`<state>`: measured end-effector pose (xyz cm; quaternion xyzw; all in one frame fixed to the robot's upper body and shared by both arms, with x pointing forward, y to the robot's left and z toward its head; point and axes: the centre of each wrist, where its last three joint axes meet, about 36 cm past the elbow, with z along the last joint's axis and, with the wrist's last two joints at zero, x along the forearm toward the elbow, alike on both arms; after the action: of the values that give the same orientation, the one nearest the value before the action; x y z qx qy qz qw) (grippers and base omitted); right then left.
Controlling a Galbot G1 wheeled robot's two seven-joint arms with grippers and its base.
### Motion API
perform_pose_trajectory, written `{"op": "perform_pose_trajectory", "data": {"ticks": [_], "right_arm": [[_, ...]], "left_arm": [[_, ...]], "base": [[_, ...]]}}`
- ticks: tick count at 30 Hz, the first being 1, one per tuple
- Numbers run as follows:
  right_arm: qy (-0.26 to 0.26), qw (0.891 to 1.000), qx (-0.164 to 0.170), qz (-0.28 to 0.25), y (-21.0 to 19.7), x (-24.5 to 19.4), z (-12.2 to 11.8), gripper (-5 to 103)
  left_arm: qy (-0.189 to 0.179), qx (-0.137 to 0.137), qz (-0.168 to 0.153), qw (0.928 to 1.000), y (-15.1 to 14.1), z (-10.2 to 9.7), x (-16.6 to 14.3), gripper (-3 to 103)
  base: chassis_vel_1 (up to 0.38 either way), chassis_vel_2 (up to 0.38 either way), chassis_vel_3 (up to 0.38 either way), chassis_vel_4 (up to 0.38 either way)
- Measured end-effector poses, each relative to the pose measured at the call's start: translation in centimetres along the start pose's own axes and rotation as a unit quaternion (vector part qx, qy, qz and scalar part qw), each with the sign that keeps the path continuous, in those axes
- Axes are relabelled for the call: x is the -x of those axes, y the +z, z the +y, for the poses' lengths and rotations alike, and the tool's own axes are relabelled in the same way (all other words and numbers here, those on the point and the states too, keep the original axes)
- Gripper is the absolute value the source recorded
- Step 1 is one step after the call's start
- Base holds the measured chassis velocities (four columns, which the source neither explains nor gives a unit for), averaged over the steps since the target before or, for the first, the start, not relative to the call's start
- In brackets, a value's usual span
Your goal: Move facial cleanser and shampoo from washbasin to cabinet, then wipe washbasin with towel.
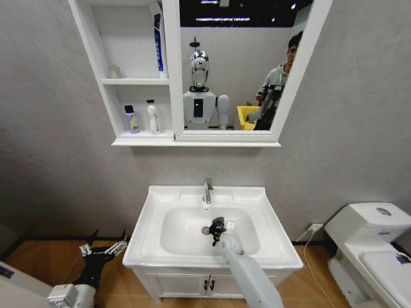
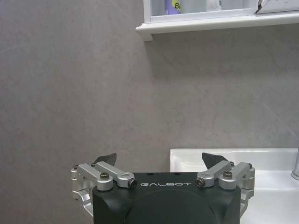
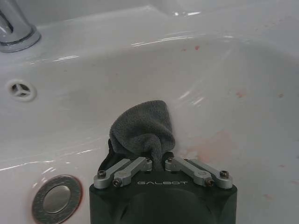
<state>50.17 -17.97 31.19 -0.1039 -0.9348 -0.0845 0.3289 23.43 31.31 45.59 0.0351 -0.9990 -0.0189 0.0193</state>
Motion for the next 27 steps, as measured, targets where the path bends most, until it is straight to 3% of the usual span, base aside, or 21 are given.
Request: {"op": "perform_pose_trajectory", "data": {"ticks": [2,9,12,19,21,27], "right_arm": [[0.017,1.000,-0.012,-0.019,-0.1,-0.7,-1.9,7],[0.038,0.995,-0.040,-0.081,-0.5,-2.3,-4.7,7],[0.040,0.986,-0.066,-0.150,-2.6,-4.4,-5.1,7],[0.019,0.969,-0.089,-0.230,-5.0,-6.4,-5.7,7],[0.004,0.957,-0.116,-0.265,-5.7,-6.4,-6.8,7],[-0.005,0.961,-0.097,-0.260,-6.5,-4.4,-9.1,7]], "left_arm": [[0.000,0.000,0.000,1.0000,0.0,0.0,0.0,100],[0.000,0.000,0.000,1.0000,0.0,0.0,0.0,100],[0.000,0.000,0.000,1.0000,0.0,0.0,0.0,100],[0.000,0.000,0.000,1.0000,0.0,0.0,0.0,100],[0.000,0.000,0.000,1.0000,0.0,0.0,0.0,100],[0.000,0.000,0.000,1.0000,0.0,0.0,0.0,100]], "base": [[0.000,0.000,0.000,0.000],[0.000,0.000,0.000,0.000],[0.000,0.000,0.000,0.000],[0.000,0.000,0.000,0.000],[0.000,0.000,0.000,0.000],[0.000,0.000,0.000,0.000]]}}
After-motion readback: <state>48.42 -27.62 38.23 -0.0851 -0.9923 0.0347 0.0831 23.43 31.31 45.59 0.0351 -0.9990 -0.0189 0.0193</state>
